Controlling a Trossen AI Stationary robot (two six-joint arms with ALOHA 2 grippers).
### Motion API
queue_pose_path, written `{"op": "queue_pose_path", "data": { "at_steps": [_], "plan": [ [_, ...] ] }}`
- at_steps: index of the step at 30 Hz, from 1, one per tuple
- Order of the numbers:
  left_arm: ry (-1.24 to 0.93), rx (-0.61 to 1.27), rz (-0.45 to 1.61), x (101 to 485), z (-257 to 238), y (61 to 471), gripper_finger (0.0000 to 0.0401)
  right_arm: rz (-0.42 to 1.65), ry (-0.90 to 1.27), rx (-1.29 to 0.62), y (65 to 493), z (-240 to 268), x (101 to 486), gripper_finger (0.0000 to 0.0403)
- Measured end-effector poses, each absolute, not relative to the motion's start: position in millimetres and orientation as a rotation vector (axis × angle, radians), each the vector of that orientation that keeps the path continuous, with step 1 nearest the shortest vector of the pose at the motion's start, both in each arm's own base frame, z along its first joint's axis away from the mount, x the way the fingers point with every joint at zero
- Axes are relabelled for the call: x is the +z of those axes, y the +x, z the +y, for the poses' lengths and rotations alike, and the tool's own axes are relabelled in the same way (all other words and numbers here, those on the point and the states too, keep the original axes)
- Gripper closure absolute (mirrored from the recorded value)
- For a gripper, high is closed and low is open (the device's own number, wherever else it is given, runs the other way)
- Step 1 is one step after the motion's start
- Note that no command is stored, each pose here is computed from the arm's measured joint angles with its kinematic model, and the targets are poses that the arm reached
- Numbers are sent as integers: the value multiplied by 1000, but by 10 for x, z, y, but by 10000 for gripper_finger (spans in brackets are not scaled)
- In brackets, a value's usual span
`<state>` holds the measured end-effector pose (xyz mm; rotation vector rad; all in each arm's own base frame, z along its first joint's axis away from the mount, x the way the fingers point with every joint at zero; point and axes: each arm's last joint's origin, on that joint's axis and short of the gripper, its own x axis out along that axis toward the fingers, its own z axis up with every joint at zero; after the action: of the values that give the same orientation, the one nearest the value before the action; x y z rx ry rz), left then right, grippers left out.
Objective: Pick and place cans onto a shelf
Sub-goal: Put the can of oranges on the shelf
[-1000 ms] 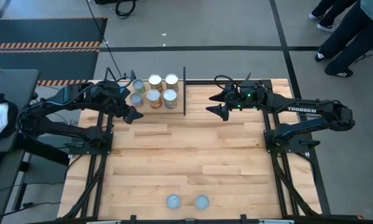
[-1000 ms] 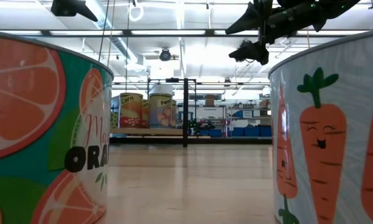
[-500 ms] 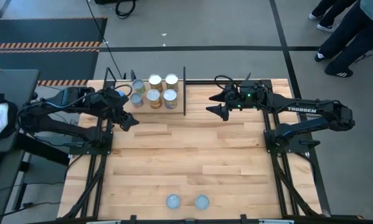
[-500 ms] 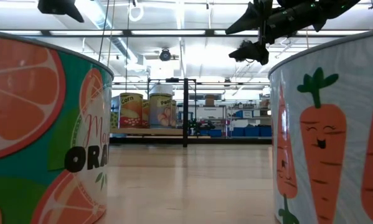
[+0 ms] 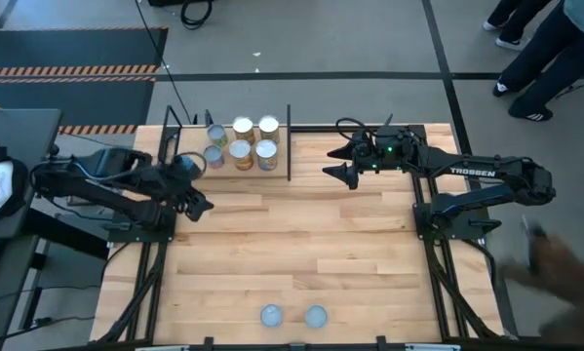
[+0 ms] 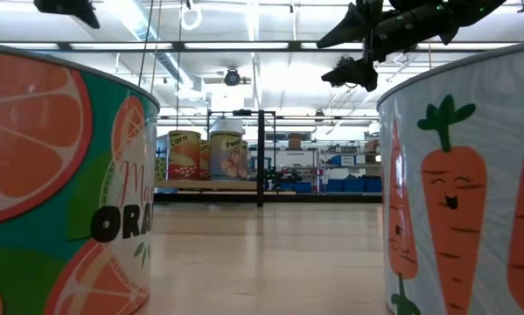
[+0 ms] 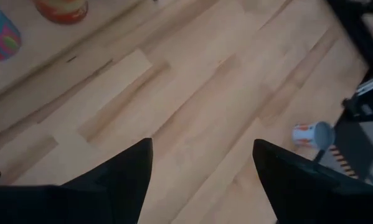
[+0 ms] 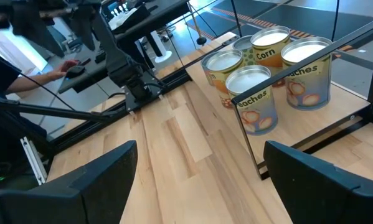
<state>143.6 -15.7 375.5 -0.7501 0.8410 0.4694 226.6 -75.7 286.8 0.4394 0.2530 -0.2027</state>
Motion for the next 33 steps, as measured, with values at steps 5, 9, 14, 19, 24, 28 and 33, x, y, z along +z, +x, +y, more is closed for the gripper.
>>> {"op": "queue_pose_path", "data": {
  "at_steps": [5, 9, 14, 19, 24, 28, 33],
  "plan": [
    [-745, 456, 895, 3590, -292, 1456, 120, 253, 439, -203, 2266, -757, 2868, 46],
    [-739, 447, 914, 3493, -392, 1460, 120, 253, 439, -203, 2266, -757, 2868, 46],
    [-743, 432, 916, 3437, -507, 1444, 120, 253, 439, -203, 2266, -757, 2868, 46],
    [-758, 414, 932, 3371, -629, 1407, 120, 253, 439, -202, 2266, -757, 2868, 46],
    [-761, 412, 952, 3287, -733, 1362, 120, 253, 439, -203, 2266, -757, 2868, 46],
    [-770, 409, 965, 3224, -803, 1330, 120, 252, 439, -202, 2267, -757, 2869, 46],
    [-786, 405, 988, 3149, -891, 1278, 120, 252, 439, -203, 2266, -758, 2869, 46]
  ]
}}
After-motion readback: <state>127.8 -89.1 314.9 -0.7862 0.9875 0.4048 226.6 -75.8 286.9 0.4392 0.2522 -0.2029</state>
